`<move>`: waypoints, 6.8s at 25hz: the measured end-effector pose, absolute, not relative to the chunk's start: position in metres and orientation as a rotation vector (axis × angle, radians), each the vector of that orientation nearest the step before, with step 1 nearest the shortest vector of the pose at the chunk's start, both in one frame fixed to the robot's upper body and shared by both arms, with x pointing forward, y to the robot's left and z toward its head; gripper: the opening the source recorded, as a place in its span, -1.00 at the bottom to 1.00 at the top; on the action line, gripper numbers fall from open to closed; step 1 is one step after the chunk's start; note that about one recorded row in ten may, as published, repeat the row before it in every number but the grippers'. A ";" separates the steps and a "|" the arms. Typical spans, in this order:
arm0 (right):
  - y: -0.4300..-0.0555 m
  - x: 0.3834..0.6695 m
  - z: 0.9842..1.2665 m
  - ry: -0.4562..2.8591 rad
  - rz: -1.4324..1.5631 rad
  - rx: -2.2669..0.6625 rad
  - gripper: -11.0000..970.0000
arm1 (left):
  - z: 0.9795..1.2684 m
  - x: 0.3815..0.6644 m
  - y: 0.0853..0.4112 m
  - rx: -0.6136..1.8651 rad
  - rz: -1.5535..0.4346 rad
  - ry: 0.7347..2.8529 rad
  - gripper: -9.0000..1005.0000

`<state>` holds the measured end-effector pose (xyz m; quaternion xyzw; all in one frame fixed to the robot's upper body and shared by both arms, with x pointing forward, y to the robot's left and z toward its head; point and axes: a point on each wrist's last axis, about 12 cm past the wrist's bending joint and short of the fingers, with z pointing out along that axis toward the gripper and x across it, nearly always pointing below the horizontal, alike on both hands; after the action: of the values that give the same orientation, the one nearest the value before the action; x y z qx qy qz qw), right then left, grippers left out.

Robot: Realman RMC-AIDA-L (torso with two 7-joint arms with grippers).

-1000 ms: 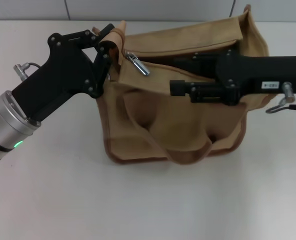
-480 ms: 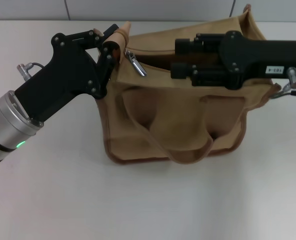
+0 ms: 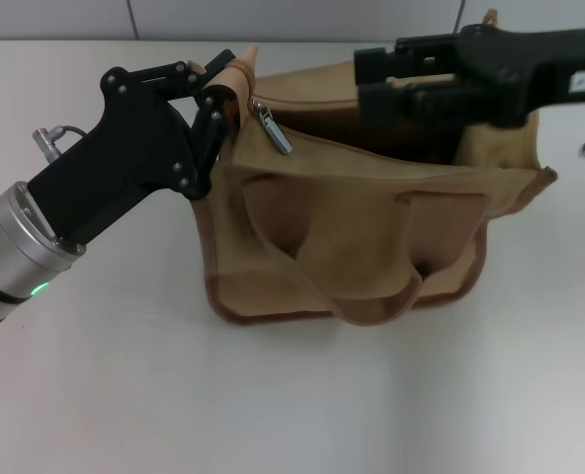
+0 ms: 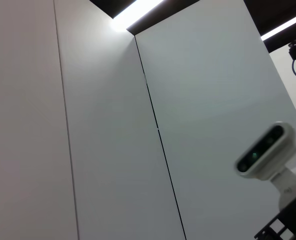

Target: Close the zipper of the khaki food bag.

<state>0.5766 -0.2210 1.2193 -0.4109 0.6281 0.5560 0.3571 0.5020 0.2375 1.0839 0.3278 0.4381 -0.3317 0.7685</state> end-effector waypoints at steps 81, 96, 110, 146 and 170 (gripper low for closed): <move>-0.148 0.609 1.204 2.040 1.510 -1.073 0.34 | 1.089 0.502 0.231 0.715 -0.775 0.909 -0.76; -0.151 0.610 1.206 2.020 1.471 -1.092 0.34 | 1.090 0.502 0.232 0.708 -0.771 0.906 -0.75; -0.150 0.610 1.204 2.009 1.467 -1.087 0.34 | 1.089 0.503 0.232 0.710 -0.766 0.909 -0.73; -0.151 0.601 1.192 1.947 1.515 -1.056 -0.53 | 1.087 0.499 0.232 0.707 -0.779 0.913 -0.70; -0.185 0.594 1.181 1.981 1.511 -0.968 -0.97 | 1.086 0.500 0.239 0.653 -0.732 0.933 -0.68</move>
<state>0.5939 -0.1845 1.1811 -0.3522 0.7209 0.5499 0.2322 0.4999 0.2393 1.0862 0.3020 0.4318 -0.3386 0.7796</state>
